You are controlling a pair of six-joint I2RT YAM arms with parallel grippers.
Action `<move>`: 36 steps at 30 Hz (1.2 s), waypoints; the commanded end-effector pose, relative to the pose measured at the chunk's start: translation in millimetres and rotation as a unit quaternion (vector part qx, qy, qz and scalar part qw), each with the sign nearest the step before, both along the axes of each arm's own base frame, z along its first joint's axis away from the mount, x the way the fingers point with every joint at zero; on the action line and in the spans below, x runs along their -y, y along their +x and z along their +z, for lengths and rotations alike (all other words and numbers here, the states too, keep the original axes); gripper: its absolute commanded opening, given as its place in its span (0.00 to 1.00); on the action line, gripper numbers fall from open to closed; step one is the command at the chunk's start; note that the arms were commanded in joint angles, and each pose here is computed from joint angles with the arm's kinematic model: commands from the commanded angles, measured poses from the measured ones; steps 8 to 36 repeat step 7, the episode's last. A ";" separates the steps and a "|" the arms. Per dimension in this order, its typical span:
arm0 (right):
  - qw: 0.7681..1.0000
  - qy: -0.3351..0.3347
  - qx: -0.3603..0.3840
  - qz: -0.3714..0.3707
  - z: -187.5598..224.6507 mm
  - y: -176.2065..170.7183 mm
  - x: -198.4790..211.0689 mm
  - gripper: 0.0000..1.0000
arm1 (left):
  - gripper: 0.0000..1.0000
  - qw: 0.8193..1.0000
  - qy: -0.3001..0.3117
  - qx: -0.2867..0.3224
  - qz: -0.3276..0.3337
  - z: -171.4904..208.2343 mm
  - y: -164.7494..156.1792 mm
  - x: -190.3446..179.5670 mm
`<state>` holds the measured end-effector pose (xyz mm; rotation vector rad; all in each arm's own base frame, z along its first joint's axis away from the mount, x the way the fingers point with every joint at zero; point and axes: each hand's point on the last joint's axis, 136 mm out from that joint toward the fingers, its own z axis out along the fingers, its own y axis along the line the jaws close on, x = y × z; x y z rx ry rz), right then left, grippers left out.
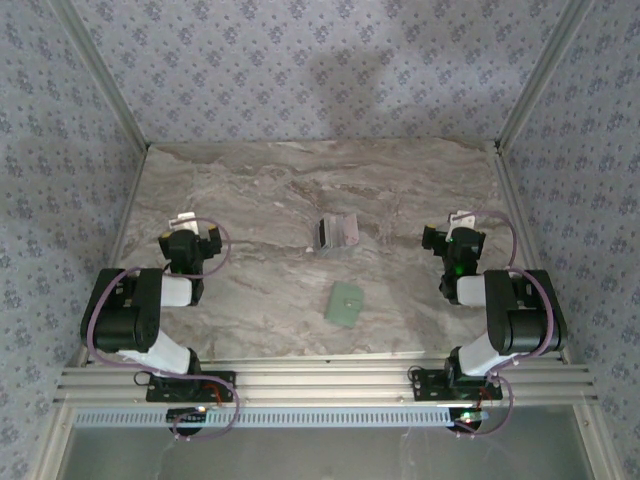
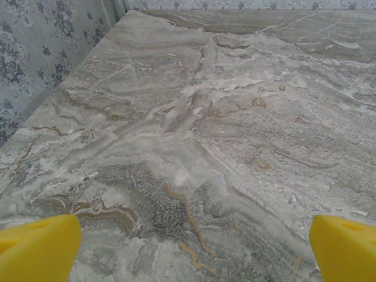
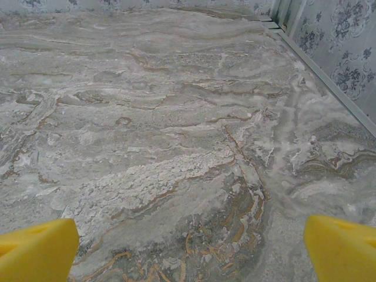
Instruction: Put the credit cards into the card holder
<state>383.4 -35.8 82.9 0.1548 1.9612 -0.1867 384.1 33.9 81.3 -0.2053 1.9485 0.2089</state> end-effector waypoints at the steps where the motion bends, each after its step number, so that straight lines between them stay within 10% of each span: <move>1: 1.000 -0.007 0.009 0.006 4.3 2.9 -1.5 1.00 | 1.00 1.000 -0.009 0.011 -0.026 10.1 10.4 5.1; 36: 1.000 -0.007 0.009 0.006 4.6 3.1 -1.5 1.00 | 1.00 0.996 -0.016 0.003 -0.083 8.6 13.3 20.9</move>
